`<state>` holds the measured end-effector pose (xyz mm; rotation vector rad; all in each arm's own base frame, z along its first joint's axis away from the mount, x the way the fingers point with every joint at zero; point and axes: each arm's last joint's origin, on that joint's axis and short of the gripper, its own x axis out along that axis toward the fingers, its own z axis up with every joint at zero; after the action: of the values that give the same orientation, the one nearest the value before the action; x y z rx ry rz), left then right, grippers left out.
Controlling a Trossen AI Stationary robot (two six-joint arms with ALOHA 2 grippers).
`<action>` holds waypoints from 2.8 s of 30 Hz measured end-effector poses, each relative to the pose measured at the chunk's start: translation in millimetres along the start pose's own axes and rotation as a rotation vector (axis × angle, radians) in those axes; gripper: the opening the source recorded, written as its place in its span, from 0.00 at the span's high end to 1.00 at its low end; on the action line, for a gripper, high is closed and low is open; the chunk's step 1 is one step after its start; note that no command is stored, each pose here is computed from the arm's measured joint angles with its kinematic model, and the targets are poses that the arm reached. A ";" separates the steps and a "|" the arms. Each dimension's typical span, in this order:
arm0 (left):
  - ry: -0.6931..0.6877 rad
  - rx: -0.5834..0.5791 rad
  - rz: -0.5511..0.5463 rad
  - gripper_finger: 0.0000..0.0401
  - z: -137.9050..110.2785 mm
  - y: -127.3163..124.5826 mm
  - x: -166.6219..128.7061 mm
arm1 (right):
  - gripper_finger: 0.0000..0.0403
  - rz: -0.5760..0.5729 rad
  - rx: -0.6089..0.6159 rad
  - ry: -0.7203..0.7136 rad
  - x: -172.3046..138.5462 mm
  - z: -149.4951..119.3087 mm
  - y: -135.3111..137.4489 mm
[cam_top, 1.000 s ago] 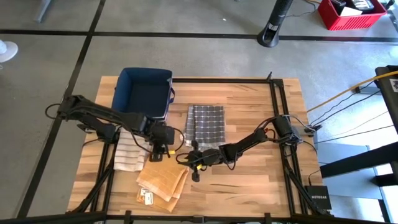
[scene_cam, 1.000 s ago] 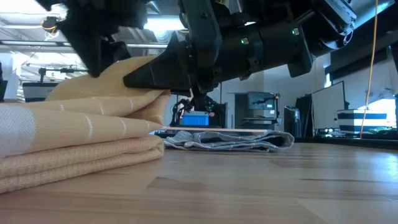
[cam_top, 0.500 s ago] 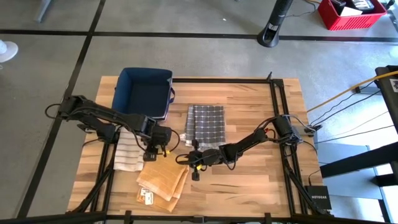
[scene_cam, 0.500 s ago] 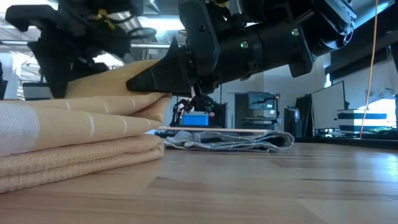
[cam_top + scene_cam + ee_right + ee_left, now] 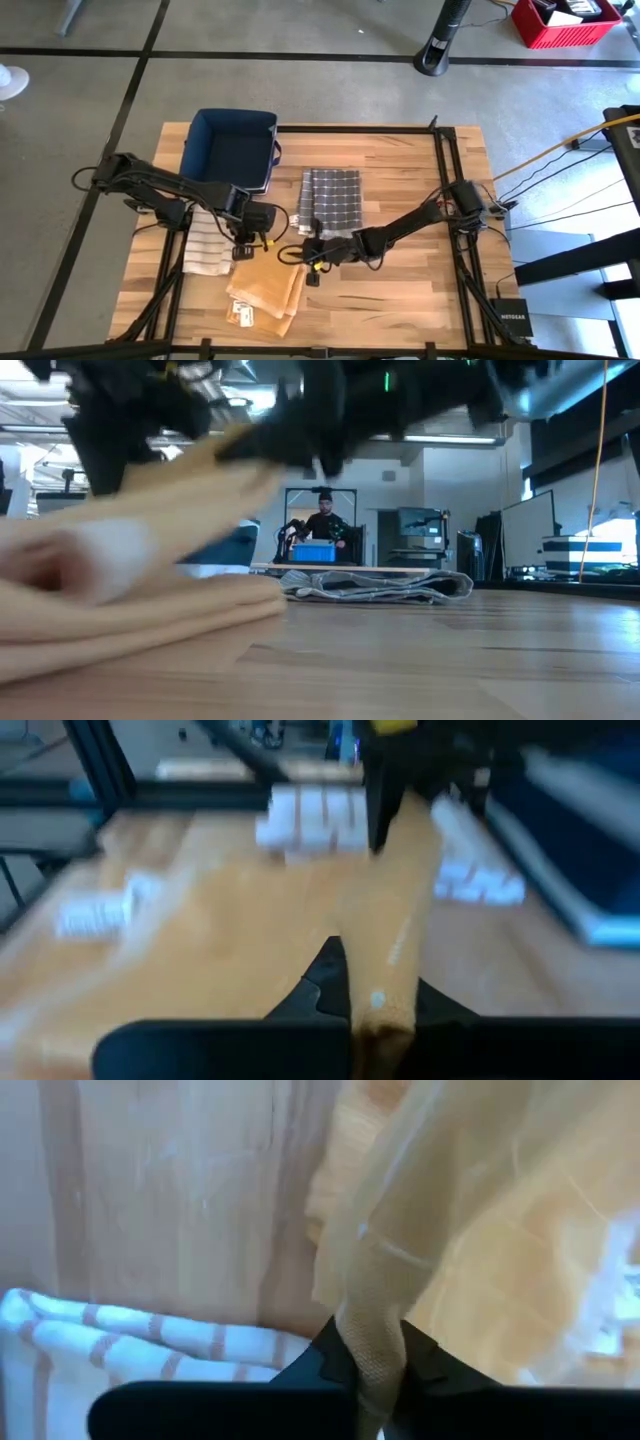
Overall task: Fold towel
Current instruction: Stack the orange pattern towel on top of the gray pattern towel
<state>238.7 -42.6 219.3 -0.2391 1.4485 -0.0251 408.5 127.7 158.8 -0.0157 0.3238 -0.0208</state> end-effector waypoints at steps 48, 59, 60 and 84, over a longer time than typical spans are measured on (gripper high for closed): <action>-0.619 0.010 0.221 0.99 101.4 18.2 -71.7 | 0.98 -0.373 0.071 0.265 -162.8 53.4 -95.1; -0.543 -0.026 0.316 0.98 115.9 60.3 -45.3 | 0.98 -0.456 0.116 0.327 -154.7 20.8 -143.7; -0.522 -0.037 0.331 0.98 116.2 64.8 -39.3 | 0.98 -0.454 0.111 0.318 -153.1 17.8 -147.9; -0.479 -0.204 0.431 0.94 132.5 129.8 0.9 | 0.72 -0.611 0.025 0.466 -108.1 -43.8 -211.0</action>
<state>352.7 103.3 209.1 -0.0844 0.9983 0.5016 288.3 -81.3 155.6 -0.0850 0.7750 -0.6416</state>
